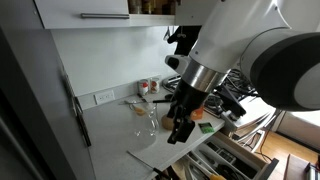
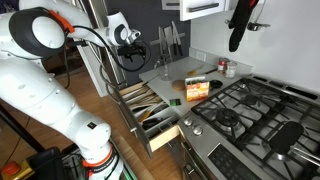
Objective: Pick up the two black utensils on the left and put them on the glass jar
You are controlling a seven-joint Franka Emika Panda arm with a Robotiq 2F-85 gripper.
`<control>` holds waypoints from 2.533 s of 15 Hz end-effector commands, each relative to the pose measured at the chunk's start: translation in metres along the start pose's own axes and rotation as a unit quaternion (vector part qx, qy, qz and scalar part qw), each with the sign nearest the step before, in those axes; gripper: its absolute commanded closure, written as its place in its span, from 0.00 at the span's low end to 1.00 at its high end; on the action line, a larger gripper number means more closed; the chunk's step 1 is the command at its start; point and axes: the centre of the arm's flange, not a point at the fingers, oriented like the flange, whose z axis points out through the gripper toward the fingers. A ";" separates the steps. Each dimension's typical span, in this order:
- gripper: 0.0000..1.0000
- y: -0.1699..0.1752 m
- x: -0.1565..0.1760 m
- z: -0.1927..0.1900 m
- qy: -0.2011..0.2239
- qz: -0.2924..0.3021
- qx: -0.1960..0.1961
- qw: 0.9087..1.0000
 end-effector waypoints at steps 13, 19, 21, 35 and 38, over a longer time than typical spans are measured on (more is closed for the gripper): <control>0.00 -0.025 0.007 0.118 -0.076 0.091 0.156 0.981; 0.00 -0.012 -0.001 0.160 -0.102 0.104 0.135 0.980; 0.00 -0.008 -0.002 0.171 -0.108 0.111 0.127 0.980; 0.38 0.020 0.011 0.217 -0.112 0.119 0.072 0.984; 0.34 0.020 0.012 0.223 -0.118 0.123 0.077 0.982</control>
